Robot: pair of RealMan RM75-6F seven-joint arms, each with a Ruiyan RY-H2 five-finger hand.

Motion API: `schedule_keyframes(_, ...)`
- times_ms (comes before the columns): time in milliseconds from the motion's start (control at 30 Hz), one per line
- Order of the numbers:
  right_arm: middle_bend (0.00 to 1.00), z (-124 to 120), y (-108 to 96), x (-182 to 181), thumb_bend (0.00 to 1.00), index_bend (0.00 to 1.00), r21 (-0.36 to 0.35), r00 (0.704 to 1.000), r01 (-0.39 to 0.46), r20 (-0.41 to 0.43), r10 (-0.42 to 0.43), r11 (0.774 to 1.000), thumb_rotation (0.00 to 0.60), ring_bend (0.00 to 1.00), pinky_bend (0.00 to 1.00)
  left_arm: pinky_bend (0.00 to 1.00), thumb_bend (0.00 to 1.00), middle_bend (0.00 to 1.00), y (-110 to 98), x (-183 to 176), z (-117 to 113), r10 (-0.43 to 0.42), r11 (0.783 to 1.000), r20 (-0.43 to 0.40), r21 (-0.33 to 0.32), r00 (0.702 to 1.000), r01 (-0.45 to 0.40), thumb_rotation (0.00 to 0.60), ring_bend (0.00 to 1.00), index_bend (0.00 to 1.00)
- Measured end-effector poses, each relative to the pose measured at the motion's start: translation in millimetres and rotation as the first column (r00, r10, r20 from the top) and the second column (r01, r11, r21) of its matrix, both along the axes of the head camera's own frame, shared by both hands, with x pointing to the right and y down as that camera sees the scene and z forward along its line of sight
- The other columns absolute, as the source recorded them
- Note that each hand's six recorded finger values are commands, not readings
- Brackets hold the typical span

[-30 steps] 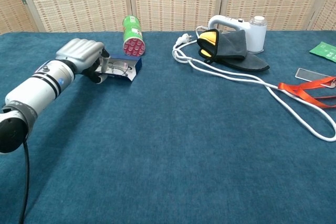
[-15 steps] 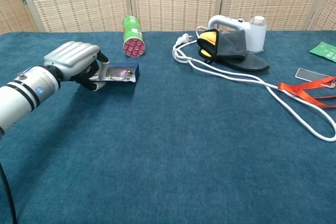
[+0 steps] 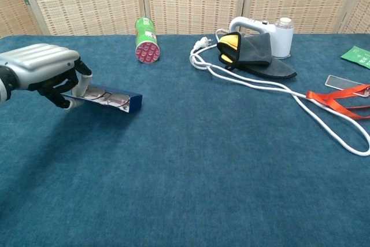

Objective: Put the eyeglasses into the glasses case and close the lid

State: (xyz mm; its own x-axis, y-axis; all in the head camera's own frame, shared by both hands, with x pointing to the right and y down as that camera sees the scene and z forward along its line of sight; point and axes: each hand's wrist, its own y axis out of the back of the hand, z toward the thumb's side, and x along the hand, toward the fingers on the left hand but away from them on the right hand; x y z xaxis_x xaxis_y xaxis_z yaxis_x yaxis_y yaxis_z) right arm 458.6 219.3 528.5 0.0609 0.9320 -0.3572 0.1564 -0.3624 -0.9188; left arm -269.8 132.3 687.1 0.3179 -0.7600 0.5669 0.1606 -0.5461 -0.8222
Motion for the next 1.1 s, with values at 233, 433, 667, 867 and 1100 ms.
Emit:
schedule_keyframes(233,0.44,-0.3,2.2,2.0,0.32,0.29,-0.002,1.000,-0.007,-0.002,0.007,1.000,0.600,0.42,0.37,0.96,0.42,0.88,-9.8,-9.5,16.3,-0.005,1.000,0.072,-0.012,0.997,0.006,0.600,0.84,0.62)
schedule_keyframes(433,0.44,-0.1,2.5,2.4,0.32,0.29,-0.002,1.000,-0.007,-0.002,0.007,1.000,0.600,0.42,0.37,0.95,0.42,0.88,-17.8,-11.6,19.9,-0.003,1.000,0.109,0.000,0.994,0.003,0.600,0.83,0.60)
schedule_keyframes(667,0.44,1.7,3.4,2.8,0.32,0.29,-0.007,1.000,-0.008,0.000,0.008,1.000,0.600,0.42,0.37,0.95,0.42,0.88,-27.4,-11.9,26.7,0.004,1.000,0.145,0.008,0.989,-0.005,0.600,0.83,0.59)
schedule_keyframes(867,0.44,2.0,4.4,3.9,0.32,0.29,-0.009,1.000,-0.011,-0.002,0.011,1.000,0.600,0.42,0.37,0.95,0.42,0.88,-38.5,-8.2,31.8,0.011,1.000,0.174,0.023,0.985,-0.015,0.600,0.83,0.59)
schedule_keyframes(1100,0.44,0.6,5.7,6.7,0.31,0.29,-0.008,1.000,-0.018,-0.007,0.018,1.000,0.600,0.42,0.37,0.95,0.42,0.87,-57.3,-1.2,35.8,0.022,0.998,0.220,0.054,0.975,-0.035,0.600,0.83,0.58)
